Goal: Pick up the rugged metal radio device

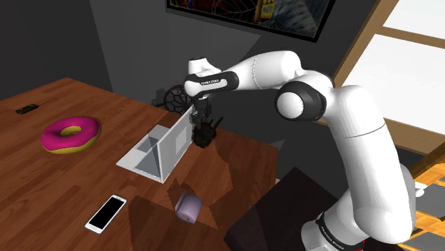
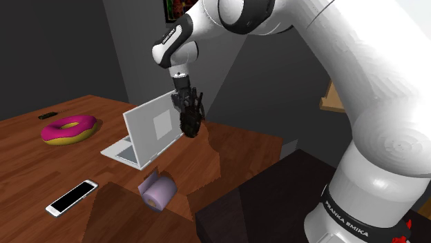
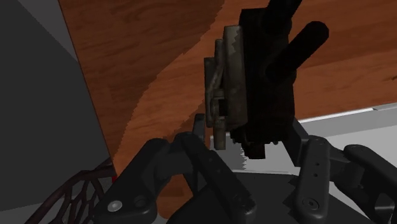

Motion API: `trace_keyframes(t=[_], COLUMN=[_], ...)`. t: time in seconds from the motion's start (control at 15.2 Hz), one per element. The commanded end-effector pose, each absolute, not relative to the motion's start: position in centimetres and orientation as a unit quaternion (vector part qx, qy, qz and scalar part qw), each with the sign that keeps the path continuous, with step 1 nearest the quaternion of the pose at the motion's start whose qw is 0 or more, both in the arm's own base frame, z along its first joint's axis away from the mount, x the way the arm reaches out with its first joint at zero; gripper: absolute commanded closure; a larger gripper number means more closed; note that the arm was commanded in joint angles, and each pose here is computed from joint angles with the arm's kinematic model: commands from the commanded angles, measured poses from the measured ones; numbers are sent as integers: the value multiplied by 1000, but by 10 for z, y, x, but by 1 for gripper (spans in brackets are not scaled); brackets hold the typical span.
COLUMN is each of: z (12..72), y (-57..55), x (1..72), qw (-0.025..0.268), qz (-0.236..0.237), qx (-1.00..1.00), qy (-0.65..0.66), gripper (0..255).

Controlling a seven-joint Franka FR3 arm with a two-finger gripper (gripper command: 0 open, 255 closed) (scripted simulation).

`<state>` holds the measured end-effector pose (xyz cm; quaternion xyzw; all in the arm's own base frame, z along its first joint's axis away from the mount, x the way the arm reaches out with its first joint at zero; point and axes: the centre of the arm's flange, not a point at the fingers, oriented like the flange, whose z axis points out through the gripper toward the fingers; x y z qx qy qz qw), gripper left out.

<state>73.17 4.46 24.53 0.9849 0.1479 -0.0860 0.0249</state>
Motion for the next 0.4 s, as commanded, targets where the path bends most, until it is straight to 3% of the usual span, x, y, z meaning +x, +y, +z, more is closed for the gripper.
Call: trace_keyframes(t=[0.0,0.33], z=[257,273], y=[44,44], x=[733,733], qw=[25,25], qz=[-86,-86], qx=[985,985], qy=[148,148], gripper=[255,255])
